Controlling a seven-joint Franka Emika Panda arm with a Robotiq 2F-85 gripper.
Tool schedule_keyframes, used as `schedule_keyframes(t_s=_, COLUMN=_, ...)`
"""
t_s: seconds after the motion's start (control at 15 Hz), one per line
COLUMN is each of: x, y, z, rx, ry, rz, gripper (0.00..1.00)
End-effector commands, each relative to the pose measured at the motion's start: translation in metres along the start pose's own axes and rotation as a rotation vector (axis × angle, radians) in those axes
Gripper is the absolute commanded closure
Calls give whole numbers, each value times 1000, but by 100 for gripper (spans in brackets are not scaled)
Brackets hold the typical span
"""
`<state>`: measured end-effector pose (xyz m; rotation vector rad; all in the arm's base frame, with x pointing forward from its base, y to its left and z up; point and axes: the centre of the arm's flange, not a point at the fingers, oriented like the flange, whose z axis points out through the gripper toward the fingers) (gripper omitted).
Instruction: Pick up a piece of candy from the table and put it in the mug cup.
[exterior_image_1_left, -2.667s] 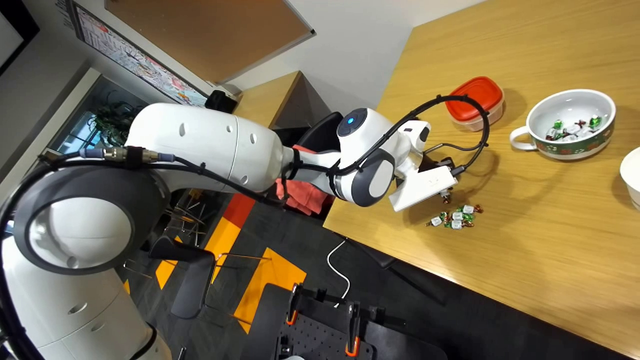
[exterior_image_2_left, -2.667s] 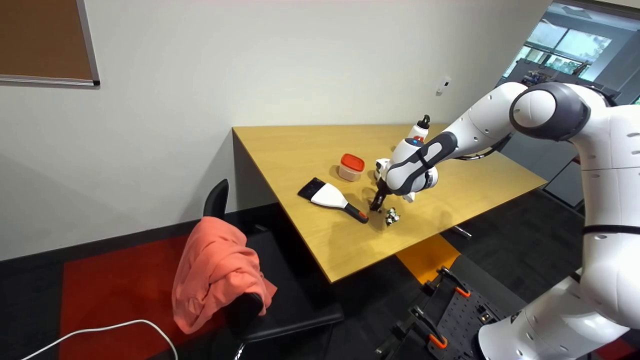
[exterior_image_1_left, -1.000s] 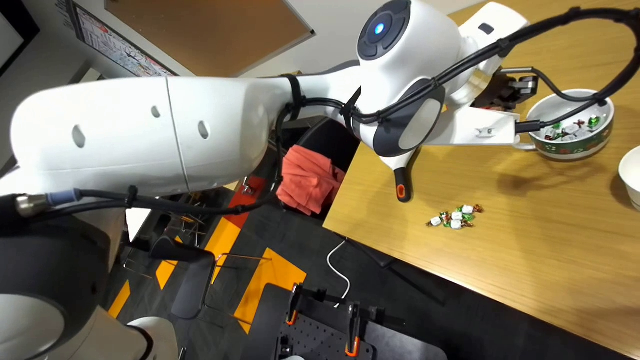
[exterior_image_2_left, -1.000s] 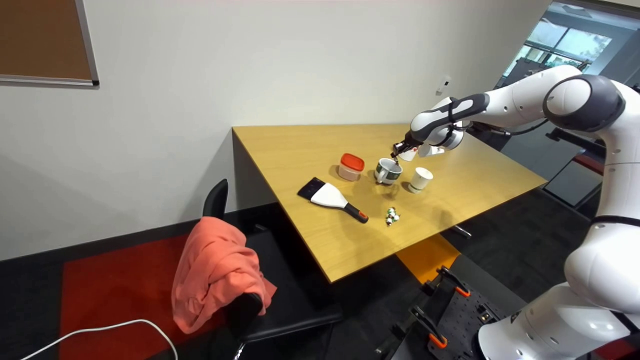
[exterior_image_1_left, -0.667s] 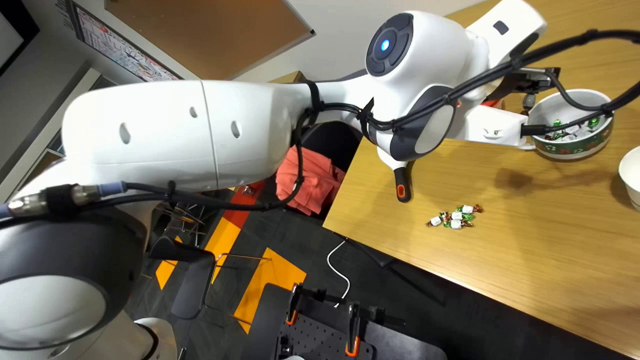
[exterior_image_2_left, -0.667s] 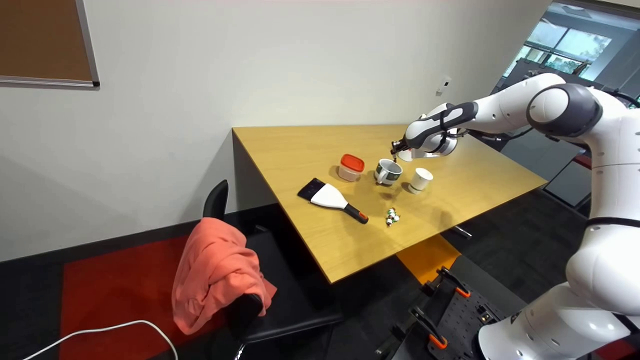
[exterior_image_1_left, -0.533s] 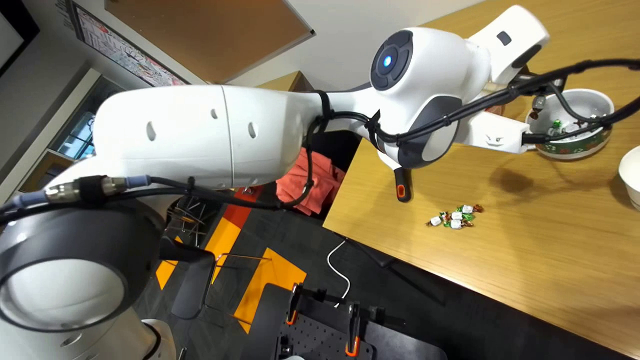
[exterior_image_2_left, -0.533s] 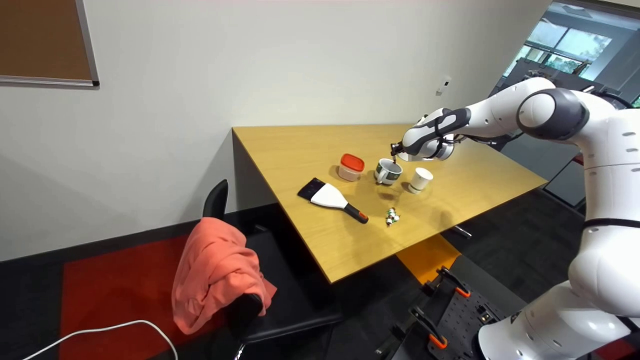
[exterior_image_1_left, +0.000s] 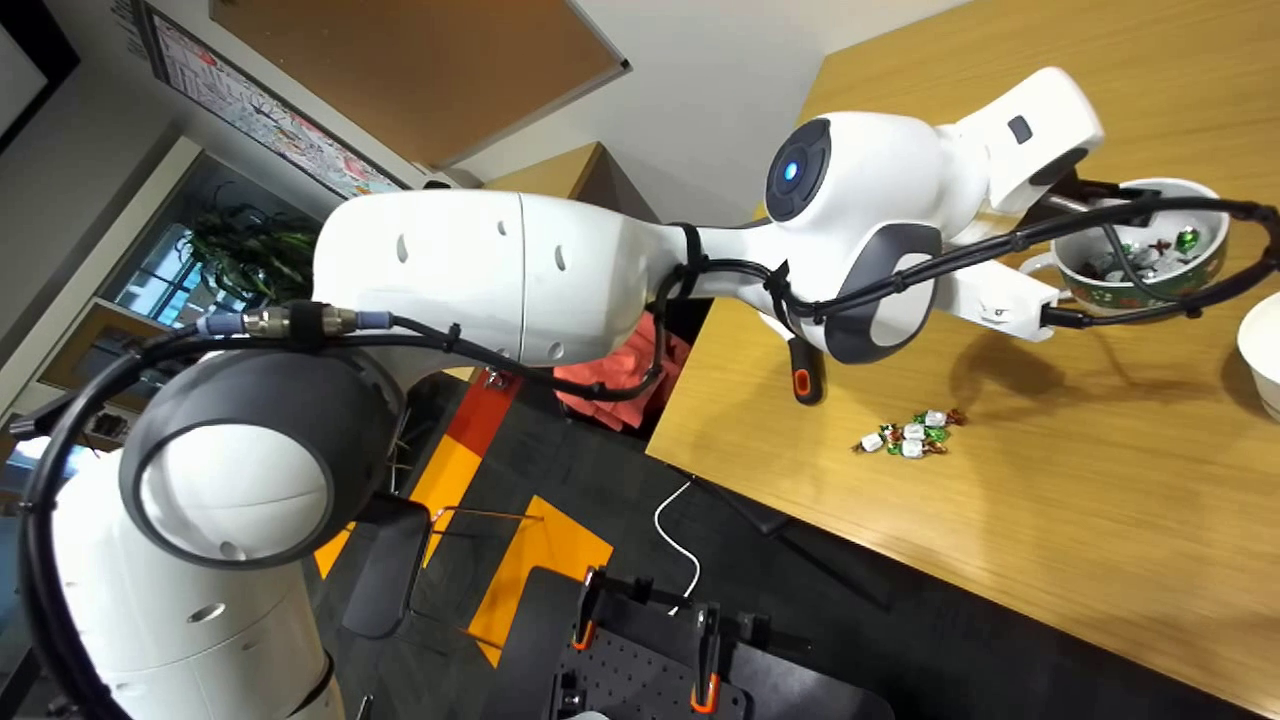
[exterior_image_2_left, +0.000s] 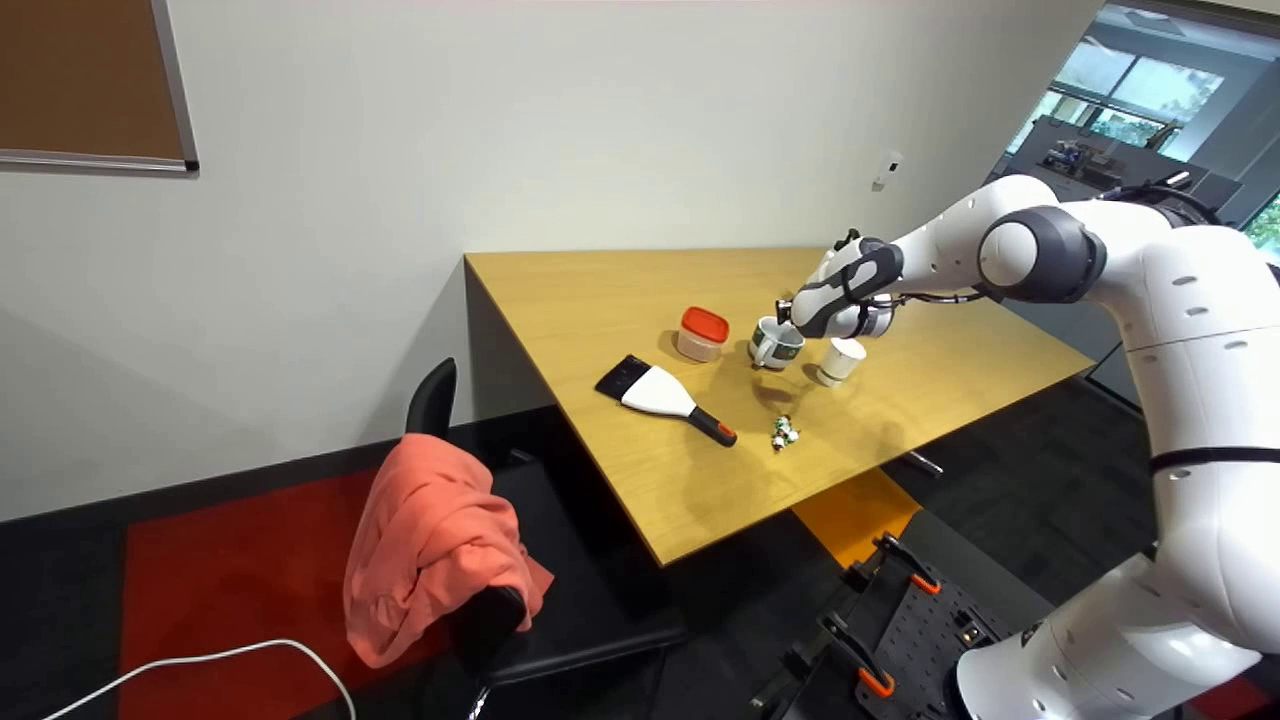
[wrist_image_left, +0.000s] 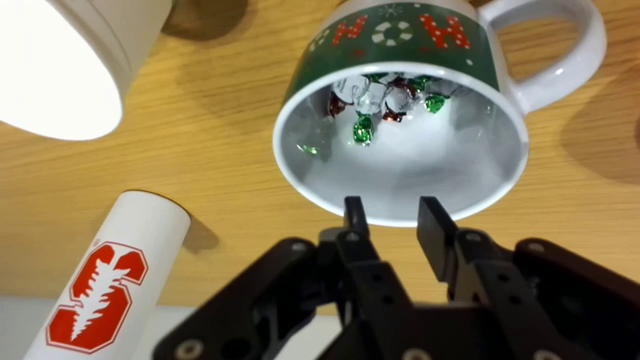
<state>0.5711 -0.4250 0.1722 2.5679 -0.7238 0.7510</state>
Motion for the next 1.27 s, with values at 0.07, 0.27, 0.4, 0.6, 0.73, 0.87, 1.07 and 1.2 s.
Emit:
schedule_keyframes(t_s=0.07, x=4, y=-7, z=-2, rx=-27, ry=34, rz=12, gripper=27)
schedule_keyframes(t_s=0.27, x=4, y=-8, z=-10, rx=-17, ry=38, rz=1, gripper=4)
schedule_keyframes(t_s=0.4, x=1, y=-8, z=-19, rx=-2, ry=34, rz=-7, gripper=0)
schedule_keyframes(t_s=0.6, x=-4, y=-8, z=-40, rx=8, ry=22, rz=-22, gripper=0)
schedule_keyframes(t_s=0.73, x=-4, y=-6, z=-53, rx=8, ry=11, rz=-27, gripper=0)
schedule_keyframes(t_s=0.87, x=-3, y=-3, z=-64, rx=14, ry=-11, rz=-27, gripper=0)
schedule_keyframes(t_s=1.07, x=-4, y=-2, z=-78, rx=17, ry=-17, rz=-27, gripper=0)
schedule_keyframes(t_s=1.2, x=-5, y=-2, z=-86, rx=26, ry=-18, rz=-24, gripper=0)
